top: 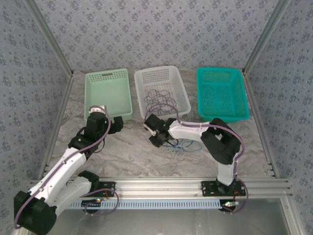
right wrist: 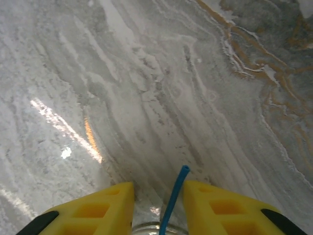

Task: Untangle the cables

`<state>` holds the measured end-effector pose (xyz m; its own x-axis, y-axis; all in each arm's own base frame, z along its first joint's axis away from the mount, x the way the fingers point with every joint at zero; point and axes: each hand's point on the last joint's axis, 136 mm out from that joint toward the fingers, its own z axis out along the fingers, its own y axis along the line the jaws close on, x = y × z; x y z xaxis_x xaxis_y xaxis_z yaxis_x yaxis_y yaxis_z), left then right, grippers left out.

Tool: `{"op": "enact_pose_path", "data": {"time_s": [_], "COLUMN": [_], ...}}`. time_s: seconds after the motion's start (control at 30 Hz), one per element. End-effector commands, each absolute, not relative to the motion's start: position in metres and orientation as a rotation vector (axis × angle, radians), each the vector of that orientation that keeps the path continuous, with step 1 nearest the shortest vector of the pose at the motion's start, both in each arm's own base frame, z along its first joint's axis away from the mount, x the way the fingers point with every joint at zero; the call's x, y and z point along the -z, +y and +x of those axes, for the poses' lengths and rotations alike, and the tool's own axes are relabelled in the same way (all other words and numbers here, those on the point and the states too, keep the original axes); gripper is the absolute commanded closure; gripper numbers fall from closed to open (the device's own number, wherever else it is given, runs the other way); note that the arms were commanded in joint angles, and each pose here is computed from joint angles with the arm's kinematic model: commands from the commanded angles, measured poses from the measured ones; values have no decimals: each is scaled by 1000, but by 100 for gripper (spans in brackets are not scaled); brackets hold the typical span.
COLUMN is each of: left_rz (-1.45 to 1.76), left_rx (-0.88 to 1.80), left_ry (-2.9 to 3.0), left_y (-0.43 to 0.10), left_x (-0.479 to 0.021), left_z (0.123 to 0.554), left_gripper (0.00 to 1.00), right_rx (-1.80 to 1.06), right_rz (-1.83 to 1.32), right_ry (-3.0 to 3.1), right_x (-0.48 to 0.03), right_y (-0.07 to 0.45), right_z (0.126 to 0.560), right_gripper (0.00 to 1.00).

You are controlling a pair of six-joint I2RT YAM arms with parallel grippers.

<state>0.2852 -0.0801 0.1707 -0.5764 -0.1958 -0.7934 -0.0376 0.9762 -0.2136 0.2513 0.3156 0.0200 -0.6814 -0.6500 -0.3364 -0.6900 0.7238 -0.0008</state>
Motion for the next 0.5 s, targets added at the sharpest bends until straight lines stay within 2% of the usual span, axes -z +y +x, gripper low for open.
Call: {"op": "enact_pose_path", "data": {"time_s": [0.0, 0.1, 0.27, 0.47], "left_rz": [-170, -168, -167, -147], "left_rx": [229, 237, 247, 266], "left_ry": [2162, 2161, 2163, 2152], "left_y": [-80, -81, -83, -86], "left_x": [-173, -173, -173, -177], "left_z": [287, 287, 287, 287], "left_gripper": [1, 1, 1, 1], "right_rx": [-212, -221, -315, -490], "right_rz": [-1054, -1038, -1015, -985], "right_ry": [2628, 2607, 2561, 2455], "right_x": [-12, -21, -55, -120], "right_y": [319, 319, 329, 339], "right_z": [244, 246, 246, 241], "right_gripper": [89, 100, 100, 100]}}
